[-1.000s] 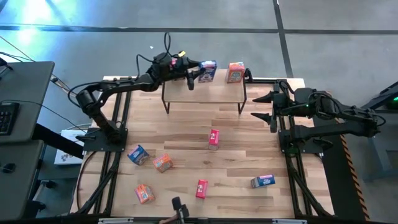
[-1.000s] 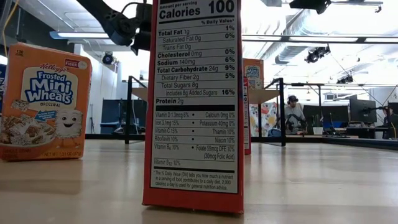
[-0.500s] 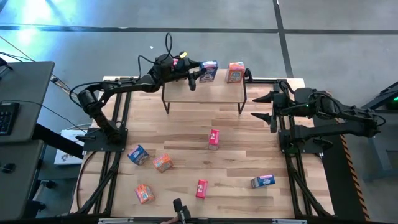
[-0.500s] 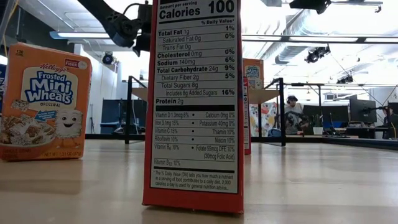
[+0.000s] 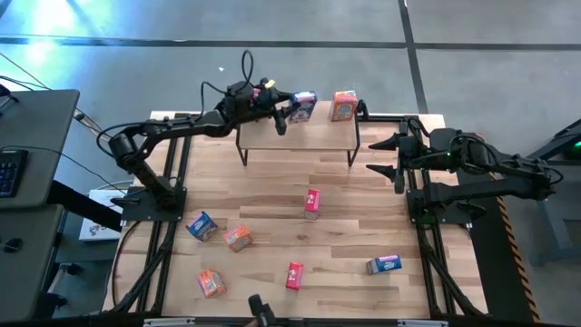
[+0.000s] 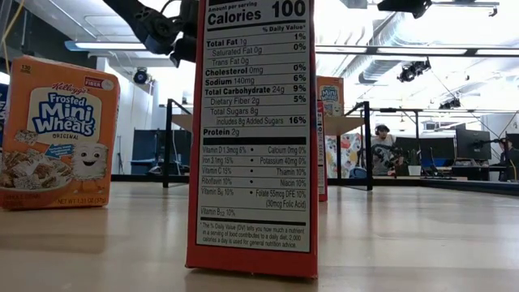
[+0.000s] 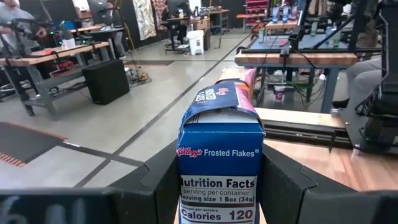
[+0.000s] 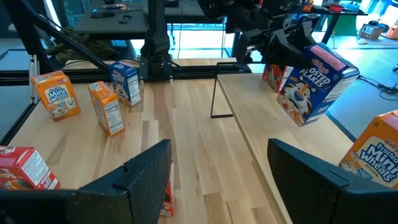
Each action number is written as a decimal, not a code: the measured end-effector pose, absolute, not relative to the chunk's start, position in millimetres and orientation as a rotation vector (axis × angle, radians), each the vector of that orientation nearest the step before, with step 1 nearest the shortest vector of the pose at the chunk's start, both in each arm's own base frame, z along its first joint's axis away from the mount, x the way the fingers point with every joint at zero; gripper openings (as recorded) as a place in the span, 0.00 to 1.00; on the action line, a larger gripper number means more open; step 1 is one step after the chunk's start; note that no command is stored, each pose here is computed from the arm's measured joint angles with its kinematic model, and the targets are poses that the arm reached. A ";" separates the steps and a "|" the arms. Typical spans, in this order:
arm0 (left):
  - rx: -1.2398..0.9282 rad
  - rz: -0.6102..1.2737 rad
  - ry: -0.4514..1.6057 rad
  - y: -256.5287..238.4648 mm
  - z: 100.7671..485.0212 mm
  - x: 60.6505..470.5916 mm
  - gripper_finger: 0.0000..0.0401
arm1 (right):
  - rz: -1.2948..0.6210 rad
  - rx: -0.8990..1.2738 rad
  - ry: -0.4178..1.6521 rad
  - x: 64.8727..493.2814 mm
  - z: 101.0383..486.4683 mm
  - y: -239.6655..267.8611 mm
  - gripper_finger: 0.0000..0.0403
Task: Stack cereal on shelf
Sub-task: Put the top blue cereal box on the shelf
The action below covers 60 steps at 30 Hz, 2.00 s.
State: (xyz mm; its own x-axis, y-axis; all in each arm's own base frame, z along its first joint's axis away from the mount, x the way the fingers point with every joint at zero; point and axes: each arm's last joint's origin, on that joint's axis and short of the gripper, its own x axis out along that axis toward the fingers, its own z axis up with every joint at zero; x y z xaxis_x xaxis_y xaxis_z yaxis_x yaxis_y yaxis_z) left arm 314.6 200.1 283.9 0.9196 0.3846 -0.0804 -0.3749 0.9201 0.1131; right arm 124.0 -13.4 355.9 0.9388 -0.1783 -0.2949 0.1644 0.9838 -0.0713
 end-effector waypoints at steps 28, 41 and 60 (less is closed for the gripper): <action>0.111 0.549 0.194 168.0 283.8 326.4 0.41 | -0.175 -0.046 0.305 124.0 355.9 -13.4 0.64; 0.053 0.569 0.214 169.1 280.6 325.2 0.43 | -0.175 -0.046 0.305 124.0 355.9 -13.4 0.64; 0.010 0.545 0.194 168.4 281.2 325.9 0.44 | -0.175 -0.046 0.305 124.0 355.9 -13.4 0.64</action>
State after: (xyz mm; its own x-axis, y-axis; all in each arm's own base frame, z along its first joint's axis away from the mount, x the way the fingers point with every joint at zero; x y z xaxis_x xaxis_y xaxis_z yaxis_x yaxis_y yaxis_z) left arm 325.9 168.4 281.2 0.8376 0.5157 -0.1803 -0.5138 0.8558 0.0611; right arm 124.0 -13.4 355.9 0.9387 -0.1782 -0.2950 0.1644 0.9838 -0.0714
